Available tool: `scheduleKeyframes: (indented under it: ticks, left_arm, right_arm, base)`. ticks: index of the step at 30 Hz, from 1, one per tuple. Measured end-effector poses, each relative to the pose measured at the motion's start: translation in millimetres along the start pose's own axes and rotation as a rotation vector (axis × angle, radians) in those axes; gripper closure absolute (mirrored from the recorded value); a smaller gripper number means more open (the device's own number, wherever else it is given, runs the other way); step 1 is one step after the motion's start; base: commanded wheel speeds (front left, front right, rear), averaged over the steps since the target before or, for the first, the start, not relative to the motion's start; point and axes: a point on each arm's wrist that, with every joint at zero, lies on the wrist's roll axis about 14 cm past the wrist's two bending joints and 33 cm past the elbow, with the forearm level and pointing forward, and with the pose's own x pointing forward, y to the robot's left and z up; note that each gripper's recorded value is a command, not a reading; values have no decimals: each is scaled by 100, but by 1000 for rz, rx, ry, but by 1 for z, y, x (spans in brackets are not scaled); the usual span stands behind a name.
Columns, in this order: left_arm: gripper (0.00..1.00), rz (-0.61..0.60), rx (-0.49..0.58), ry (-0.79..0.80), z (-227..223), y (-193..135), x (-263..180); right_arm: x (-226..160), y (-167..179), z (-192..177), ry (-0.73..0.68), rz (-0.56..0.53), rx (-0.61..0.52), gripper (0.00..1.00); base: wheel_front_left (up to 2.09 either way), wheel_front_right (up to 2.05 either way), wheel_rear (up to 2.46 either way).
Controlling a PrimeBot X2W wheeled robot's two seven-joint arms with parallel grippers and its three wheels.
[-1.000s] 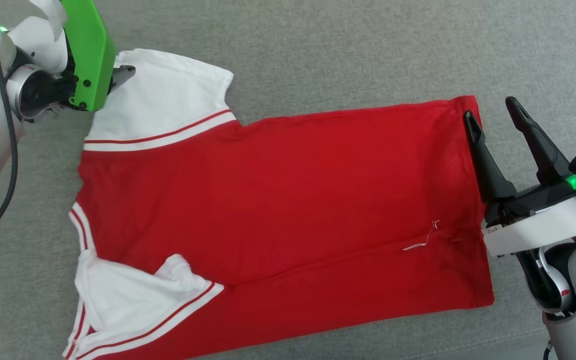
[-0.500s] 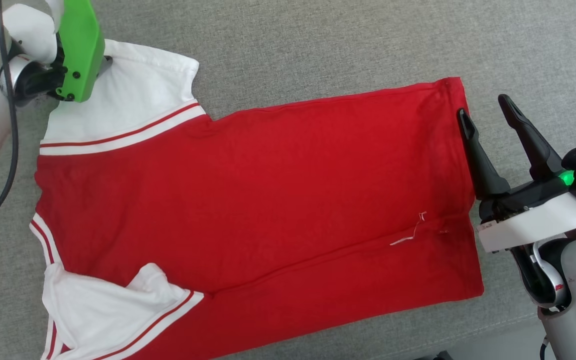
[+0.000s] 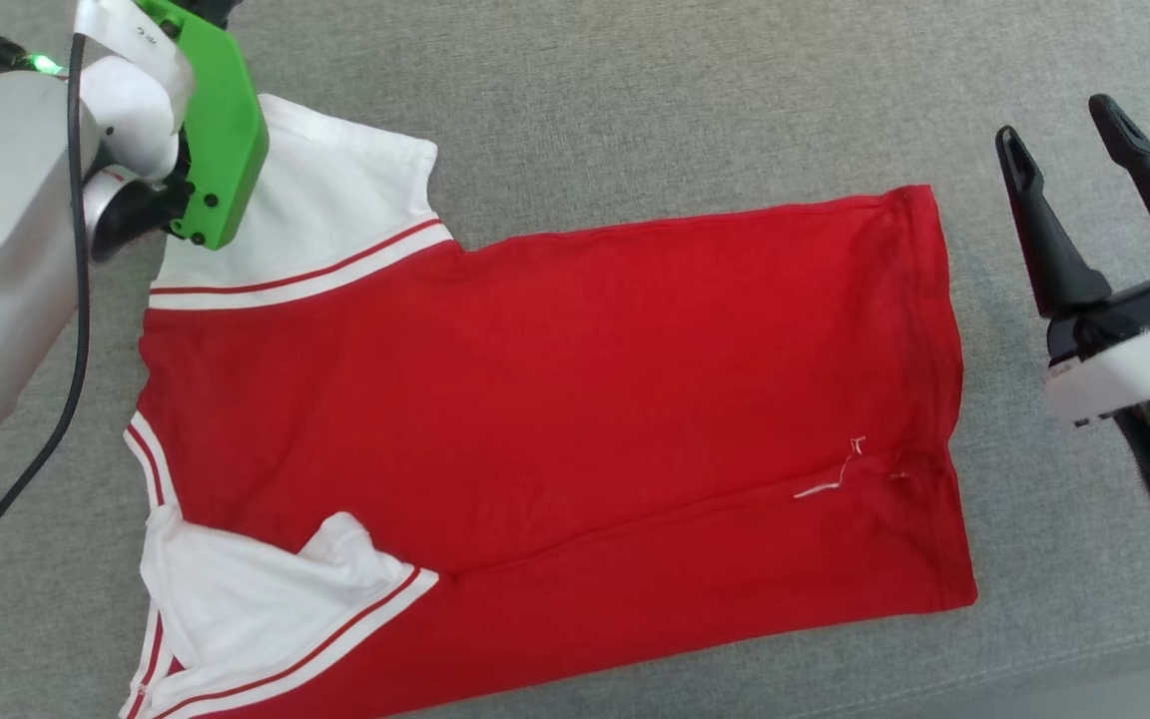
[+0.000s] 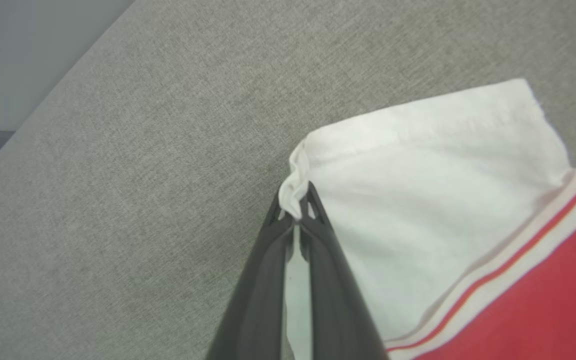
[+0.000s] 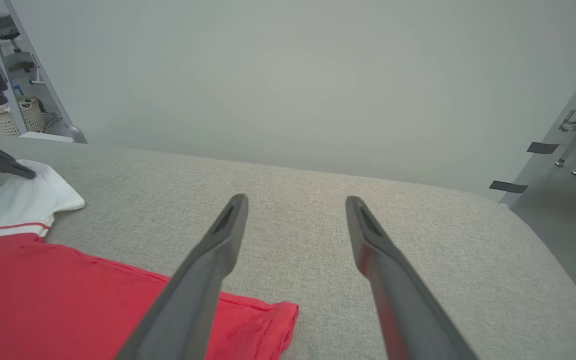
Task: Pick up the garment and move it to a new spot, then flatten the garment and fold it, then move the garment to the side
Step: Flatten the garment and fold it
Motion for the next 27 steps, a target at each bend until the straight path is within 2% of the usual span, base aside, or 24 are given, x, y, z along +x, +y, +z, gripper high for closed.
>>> scheduleKeyframes:
  ticks: [5,8,14,17,20,27]
  left_arm:
    - [100,8,35,-100,16,-6,-22]
    - [100,10,45,-140,19,-9,-34]
    - [100,34,82,-182,19,-8,-53]
    - [100,37,89,-195,19,-8,-59]
    - [100,33,93,-204,18,-10,-60]
    - [100,24,102,-211,15,-11,-55]
  right_arm:
    - [16,2,15,106,92,-108,0]
    - [24,11,12,208,152,-129,0]
    - [17,13,-31,592,227,-161,0]
    - [8,10,-51,768,235,-141,0]
    - [7,6,-64,870,232,-141,0]
    - [10,14,-101,1002,244,-134,0]
  base:
    - [0,0,0]
    - [0,0,0]
    - [0,0,0]
    - [0,0,0]
    - [0,0,0]
    - [0,0,0]
